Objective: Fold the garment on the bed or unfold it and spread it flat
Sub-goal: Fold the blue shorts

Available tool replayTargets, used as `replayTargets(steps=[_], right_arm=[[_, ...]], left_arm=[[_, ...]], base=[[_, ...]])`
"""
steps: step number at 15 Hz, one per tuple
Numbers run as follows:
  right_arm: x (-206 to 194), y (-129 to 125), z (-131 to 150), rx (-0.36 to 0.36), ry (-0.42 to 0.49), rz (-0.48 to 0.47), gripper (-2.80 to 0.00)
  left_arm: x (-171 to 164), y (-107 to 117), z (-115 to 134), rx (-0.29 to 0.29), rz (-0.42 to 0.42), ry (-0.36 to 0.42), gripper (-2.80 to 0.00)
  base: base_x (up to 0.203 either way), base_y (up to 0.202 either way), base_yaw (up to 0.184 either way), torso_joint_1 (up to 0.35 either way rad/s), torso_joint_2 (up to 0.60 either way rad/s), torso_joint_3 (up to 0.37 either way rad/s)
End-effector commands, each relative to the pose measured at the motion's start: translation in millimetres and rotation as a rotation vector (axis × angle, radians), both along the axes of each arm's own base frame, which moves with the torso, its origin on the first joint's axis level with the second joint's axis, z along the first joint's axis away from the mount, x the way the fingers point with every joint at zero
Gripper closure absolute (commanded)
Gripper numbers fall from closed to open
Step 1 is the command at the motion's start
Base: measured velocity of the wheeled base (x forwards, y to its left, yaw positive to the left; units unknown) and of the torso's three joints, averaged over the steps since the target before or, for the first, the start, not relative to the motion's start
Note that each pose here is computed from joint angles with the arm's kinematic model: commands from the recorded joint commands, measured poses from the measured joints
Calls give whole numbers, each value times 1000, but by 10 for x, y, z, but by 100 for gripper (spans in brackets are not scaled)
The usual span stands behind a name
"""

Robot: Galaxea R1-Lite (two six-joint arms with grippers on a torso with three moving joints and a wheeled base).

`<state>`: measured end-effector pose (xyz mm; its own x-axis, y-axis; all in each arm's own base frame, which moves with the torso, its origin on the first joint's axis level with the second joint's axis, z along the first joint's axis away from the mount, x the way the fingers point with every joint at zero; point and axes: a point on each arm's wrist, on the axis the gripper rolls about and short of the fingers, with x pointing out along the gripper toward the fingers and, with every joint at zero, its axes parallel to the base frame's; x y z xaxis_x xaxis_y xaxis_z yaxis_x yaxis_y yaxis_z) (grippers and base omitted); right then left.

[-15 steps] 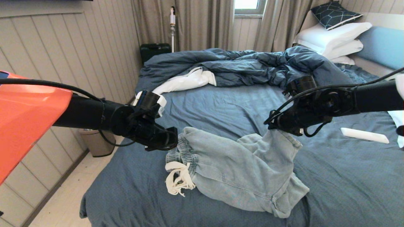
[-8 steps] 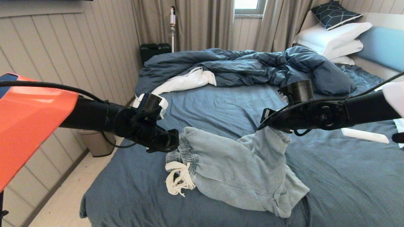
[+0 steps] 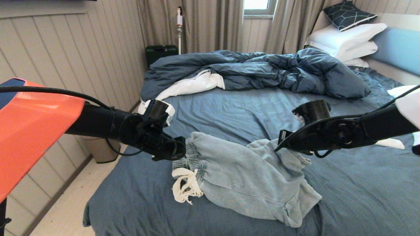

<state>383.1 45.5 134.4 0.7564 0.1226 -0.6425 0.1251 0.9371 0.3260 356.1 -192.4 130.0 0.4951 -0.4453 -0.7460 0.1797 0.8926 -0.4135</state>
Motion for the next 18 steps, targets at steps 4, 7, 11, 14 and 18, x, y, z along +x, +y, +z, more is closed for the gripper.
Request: replayTargets(steps=[4,7,11,14,18], right_arm=[[-32,-280,49,-23,-10,-49,0],[-123,-367,-52,-53,32,-49,0],[-184,-477,-144,-81,68,-46,0],[-187,-470,-133,-88,62,-36,-280],[-222,-493,32,-97,9,-32,-280]], left_arm=[[-31,-12,29,-3,-4,-3,0],[-56,-54,45,-6,-15,-6,0],[-72,-73,51,-9,-17,-4,0],[-71,-73,50,-10,-13,-2,0],[-66,-76,52,-9,-13,-5,0]], base=[[0,0,0,0,0,0],[0,0,0,0,0,0],[0,0,0,0,0,0],[0,0,0,0,0,0],[0,0,0,0,0,0]])
